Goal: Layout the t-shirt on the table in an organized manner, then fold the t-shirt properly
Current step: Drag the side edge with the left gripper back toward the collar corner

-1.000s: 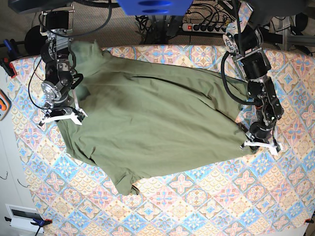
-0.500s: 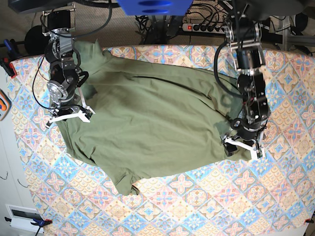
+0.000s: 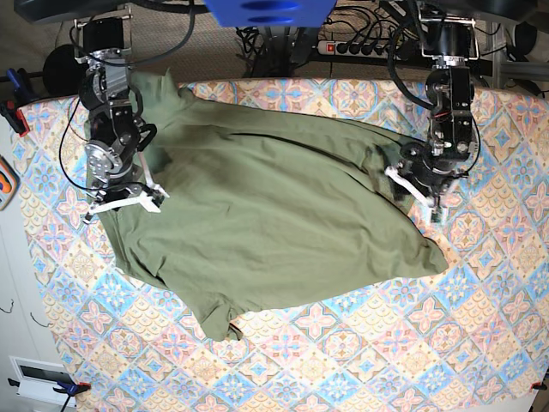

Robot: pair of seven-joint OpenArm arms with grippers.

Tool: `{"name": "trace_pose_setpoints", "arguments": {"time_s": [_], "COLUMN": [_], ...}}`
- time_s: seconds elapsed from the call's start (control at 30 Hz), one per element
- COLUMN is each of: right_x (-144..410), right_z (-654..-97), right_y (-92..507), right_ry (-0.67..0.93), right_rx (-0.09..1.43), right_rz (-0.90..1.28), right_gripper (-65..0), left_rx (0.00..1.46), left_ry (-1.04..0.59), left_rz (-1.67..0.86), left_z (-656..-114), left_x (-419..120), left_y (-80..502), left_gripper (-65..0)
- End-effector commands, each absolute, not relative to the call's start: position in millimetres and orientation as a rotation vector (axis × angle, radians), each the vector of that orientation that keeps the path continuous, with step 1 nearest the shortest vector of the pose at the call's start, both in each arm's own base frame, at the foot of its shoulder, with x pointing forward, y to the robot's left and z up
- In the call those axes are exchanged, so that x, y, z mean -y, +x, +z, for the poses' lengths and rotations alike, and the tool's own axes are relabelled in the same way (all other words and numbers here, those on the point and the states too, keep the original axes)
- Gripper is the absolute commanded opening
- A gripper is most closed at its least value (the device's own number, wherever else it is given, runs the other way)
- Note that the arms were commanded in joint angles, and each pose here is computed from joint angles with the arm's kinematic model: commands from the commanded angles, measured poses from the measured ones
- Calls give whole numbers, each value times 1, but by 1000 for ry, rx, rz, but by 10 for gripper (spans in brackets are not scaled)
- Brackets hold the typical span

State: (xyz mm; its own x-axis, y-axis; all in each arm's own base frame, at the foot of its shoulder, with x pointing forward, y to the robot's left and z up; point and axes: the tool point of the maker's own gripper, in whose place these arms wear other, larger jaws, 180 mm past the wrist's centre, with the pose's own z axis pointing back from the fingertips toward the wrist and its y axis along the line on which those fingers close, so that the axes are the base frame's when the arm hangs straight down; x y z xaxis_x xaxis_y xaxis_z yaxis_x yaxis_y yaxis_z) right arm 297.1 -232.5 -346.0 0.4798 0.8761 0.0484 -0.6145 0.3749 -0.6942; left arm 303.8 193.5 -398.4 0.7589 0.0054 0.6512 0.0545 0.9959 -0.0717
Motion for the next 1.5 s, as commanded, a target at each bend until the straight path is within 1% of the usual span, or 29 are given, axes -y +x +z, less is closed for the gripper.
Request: {"name": "trace_pose_setpoints", "arguments": {"time_s": [0.0, 0.07, 0.13, 0.2, 0.4, 0.63, 0.83, 1.0, 1.17, 1.23, 1.37, 1.43, 1.47], "right_x": [236, 236, 236, 236, 236, 236, 236, 235, 229, 229, 227, 227, 227], "right_z": [-333, -333, -333, -333, -333, -333, -334, -348, -349, -348, -343, -342, -345], "right_y": [304, 304, 304, 304, 304, 304, 304, 287, 290, 290, 291, 291, 288], "right_ry": [-700, -700, -700, -700, -699, -699, -699, -670, -649, -650, -656, -656, -652], "right_rx": [481, 481, 481, 481, 482, 482, 481, 441, 476, 476, 493, 495, 488], "right_rz": [986, 986, 986, 986, 986, 986, 987, 1003, 1017, 1016, 1017, 1017, 1019], "right_gripper": [-545, -545, -545, -545, -545, -545, -545, -545, -545, -545, -545, -545, -545], "left_rx": [716, 666, 604, 548, 380, 305, 240, 157, 145, 170, 356, 420, 436], "left_ry": [-95, -93, -90, -93, -96, -111, -120, -130, -145, -155, -184, -224, -227], "left_rz": [-40, -35, -25, -27, -72, -93, -90, -81, -61, -52, -64, -30, -3], "left_z": [-397, -413, -428, -439, -475, -478, -485, -493, -496, -493, -462, -449, -446], "left_x": [-191, -193, -196, -195, -190, -180, -177, -174, -168, -166, -153, -140, -143], "left_y": [307, 298, 284, 269, 198, 138, 104, 63, 36, 34, 63, 74, 78], "left_gripper": [-419, -447, -455, -457, -463, -464, -464, -465, -465, -465, -465, -465, -465]}}
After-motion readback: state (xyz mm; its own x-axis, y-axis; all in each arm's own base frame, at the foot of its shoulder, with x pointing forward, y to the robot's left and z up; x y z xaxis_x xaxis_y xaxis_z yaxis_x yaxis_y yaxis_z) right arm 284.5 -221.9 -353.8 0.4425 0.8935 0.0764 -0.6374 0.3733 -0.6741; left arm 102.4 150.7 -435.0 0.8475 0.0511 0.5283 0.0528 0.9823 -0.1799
